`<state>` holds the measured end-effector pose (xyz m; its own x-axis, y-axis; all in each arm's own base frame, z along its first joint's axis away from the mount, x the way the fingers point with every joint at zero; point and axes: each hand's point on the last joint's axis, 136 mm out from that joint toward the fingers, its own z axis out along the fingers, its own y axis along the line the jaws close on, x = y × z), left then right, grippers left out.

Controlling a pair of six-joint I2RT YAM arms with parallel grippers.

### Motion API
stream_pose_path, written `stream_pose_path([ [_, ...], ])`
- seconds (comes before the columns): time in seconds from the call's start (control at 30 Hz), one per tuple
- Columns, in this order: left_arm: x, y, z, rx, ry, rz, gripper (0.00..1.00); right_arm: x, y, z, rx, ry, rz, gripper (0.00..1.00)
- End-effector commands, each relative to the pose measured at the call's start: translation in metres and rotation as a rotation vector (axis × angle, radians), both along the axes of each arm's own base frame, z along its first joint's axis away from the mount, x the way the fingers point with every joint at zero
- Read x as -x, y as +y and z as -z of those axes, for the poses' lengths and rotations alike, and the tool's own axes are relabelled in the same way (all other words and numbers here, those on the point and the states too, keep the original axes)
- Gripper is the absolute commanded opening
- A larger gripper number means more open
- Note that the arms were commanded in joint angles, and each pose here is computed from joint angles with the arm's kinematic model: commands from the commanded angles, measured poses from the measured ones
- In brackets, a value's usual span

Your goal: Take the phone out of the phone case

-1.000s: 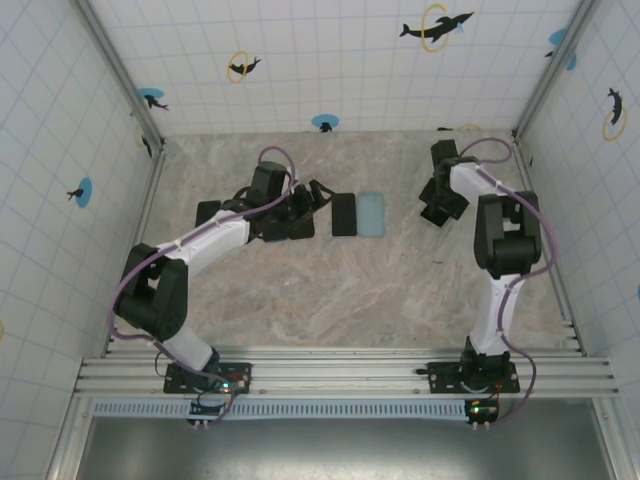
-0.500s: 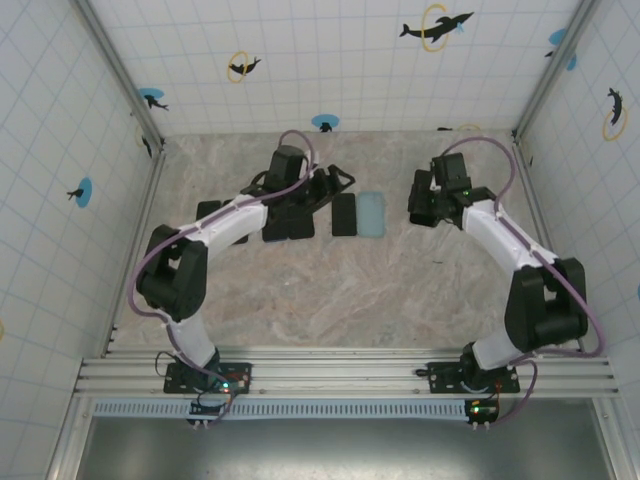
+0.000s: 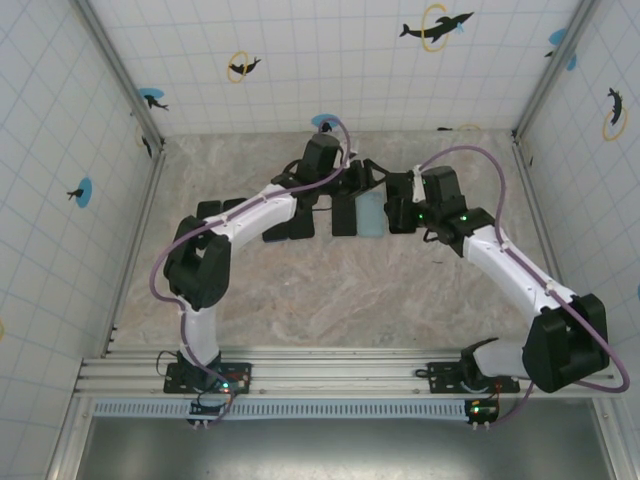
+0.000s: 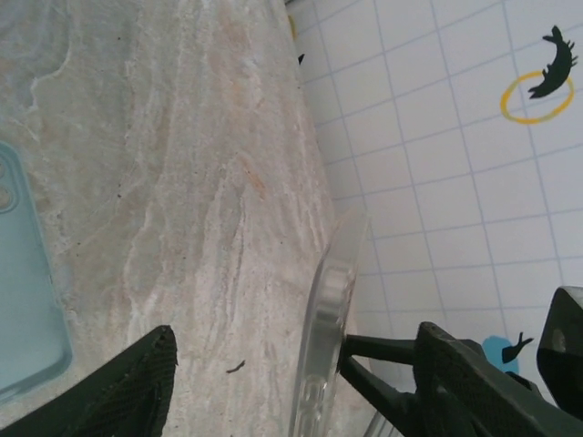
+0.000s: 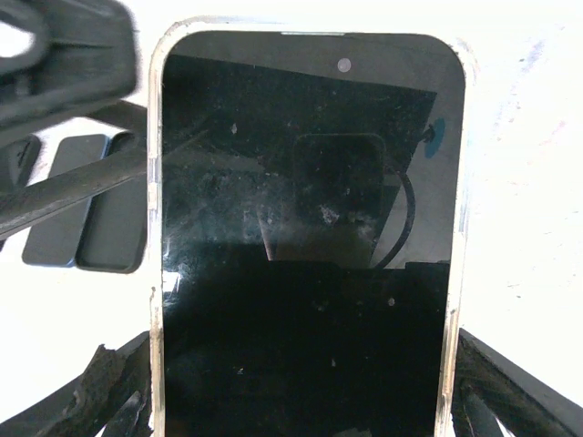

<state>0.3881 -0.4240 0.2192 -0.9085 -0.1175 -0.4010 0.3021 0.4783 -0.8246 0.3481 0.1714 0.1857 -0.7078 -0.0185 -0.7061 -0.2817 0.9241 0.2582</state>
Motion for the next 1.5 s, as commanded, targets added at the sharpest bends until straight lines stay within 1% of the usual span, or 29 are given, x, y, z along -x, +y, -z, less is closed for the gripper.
stream_pose_path([
  [0.0,0.005,-0.009,0.003,-0.020,-0.009,0.049,0.61,0.002,0.013,-0.027,-0.071,-0.084,-0.034,0.52],
  [0.17,0.013,-0.020,0.001,-0.025,-0.013,0.096,0.46,0.003,0.021,-0.031,-0.090,-0.079,-0.048,0.52],
  [0.23,0.017,-0.023,0.002,-0.028,-0.012,0.120,0.36,0.002,0.022,-0.030,-0.090,-0.075,-0.046,0.52],
  [0.4,0.021,-0.020,0.005,-0.047,-0.012,0.130,0.25,-0.001,0.026,-0.030,-0.091,-0.071,-0.049,0.52],
  [0.47,0.021,-0.019,0.001,-0.043,-0.015,0.124,0.21,-0.002,0.026,-0.030,-0.094,-0.070,-0.047,0.55],
  [0.53,0.021,-0.019,-0.001,-0.033,-0.009,0.118,0.13,-0.002,0.028,-0.029,-0.099,-0.066,-0.049,0.60],
  [0.6,0.020,-0.020,-0.004,-0.016,-0.011,0.117,0.07,-0.001,0.029,-0.030,-0.106,-0.067,-0.055,0.69],
  [0.67,0.018,-0.020,-0.008,0.000,-0.013,0.111,0.03,0.001,0.029,-0.030,-0.113,-0.072,-0.058,0.75],
  [0.73,0.015,-0.018,-0.012,0.009,-0.015,0.096,0.02,0.003,0.028,-0.032,-0.125,-0.085,-0.056,0.83],
  [0.9,0.004,-0.009,-0.031,0.070,-0.031,0.042,0.00,0.012,0.021,-0.038,-0.180,-0.110,-0.049,1.00],
  [1.07,-0.006,0.000,-0.056,0.142,-0.072,0.000,0.00,0.023,0.015,-0.047,-0.264,-0.123,-0.052,1.00],
  [1.17,-0.011,0.007,-0.069,0.182,-0.088,-0.030,0.00,0.031,0.009,-0.056,-0.356,-0.140,-0.049,0.97],
  [1.27,-0.014,0.017,-0.089,0.263,-0.106,-0.067,0.00,0.040,0.003,-0.067,-0.514,-0.158,-0.037,0.91],
  [1.33,-0.014,0.019,-0.103,0.305,-0.113,-0.083,0.00,0.048,0.006,-0.077,-0.629,-0.168,-0.071,0.85],
  [1.47,-0.011,0.022,-0.126,0.390,-0.112,-0.094,0.00,0.055,0.007,-0.088,-0.826,-0.172,-0.066,0.78],
])
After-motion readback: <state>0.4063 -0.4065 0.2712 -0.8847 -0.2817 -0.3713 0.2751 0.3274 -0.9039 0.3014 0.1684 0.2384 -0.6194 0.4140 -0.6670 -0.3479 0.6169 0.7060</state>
